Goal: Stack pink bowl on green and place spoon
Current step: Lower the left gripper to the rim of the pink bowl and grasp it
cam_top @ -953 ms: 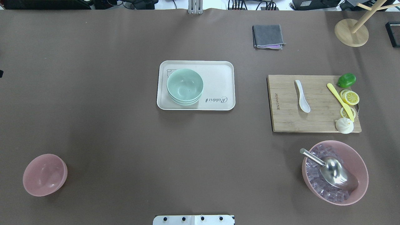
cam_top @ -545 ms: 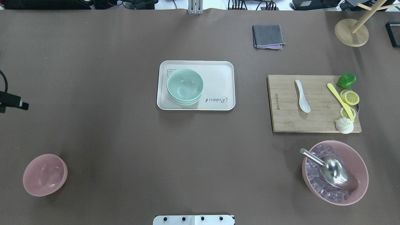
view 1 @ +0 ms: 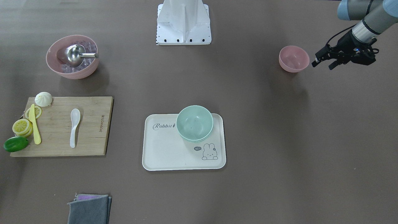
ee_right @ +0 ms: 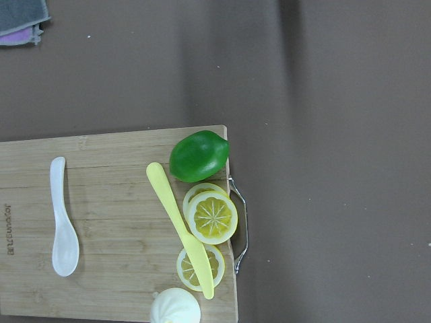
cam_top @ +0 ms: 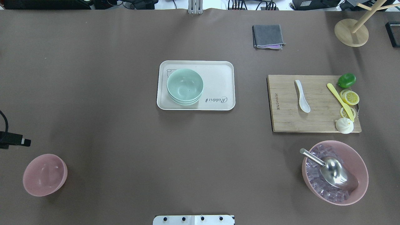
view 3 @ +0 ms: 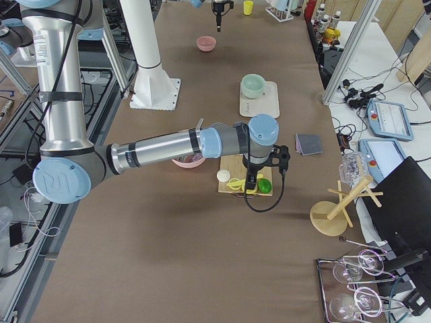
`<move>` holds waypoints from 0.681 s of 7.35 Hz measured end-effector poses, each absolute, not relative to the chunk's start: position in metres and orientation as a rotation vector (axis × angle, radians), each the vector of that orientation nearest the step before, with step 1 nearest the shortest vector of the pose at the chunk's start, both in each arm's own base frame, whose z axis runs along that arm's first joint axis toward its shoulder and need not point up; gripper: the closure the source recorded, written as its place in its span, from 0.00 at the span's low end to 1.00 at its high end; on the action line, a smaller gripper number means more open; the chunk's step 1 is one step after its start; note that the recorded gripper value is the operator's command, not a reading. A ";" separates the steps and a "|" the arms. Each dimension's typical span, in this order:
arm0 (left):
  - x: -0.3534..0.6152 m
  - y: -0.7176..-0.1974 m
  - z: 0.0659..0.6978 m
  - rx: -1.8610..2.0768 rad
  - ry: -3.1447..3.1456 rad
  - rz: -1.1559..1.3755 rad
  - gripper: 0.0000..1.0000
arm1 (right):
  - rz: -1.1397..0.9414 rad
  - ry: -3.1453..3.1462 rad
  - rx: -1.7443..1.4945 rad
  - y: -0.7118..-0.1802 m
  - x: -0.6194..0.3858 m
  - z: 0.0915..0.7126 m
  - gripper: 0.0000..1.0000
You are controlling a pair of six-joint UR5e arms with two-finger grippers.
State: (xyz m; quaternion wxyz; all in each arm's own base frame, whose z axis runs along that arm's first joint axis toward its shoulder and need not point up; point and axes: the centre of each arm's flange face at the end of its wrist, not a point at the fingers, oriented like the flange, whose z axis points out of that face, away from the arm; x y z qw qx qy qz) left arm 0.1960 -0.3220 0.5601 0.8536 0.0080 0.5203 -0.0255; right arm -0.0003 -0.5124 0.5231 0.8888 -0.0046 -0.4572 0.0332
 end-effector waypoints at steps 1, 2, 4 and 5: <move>0.208 -0.308 0.560 -0.007 1.109 -0.044 0.07 | 0.056 -0.947 -0.003 -0.517 -0.008 0.514 0.00; 0.212 -0.299 0.563 -0.023 1.111 -0.038 0.22 | 0.042 -0.935 0.005 -0.523 -0.016 0.506 0.00; 0.214 -0.290 0.567 -0.038 1.109 -0.027 0.33 | 0.019 -0.924 0.011 -0.528 -0.028 0.498 0.00; 0.216 -0.287 0.568 -0.046 1.107 -0.018 0.33 | 0.013 -0.918 0.012 -0.529 -0.031 0.497 0.00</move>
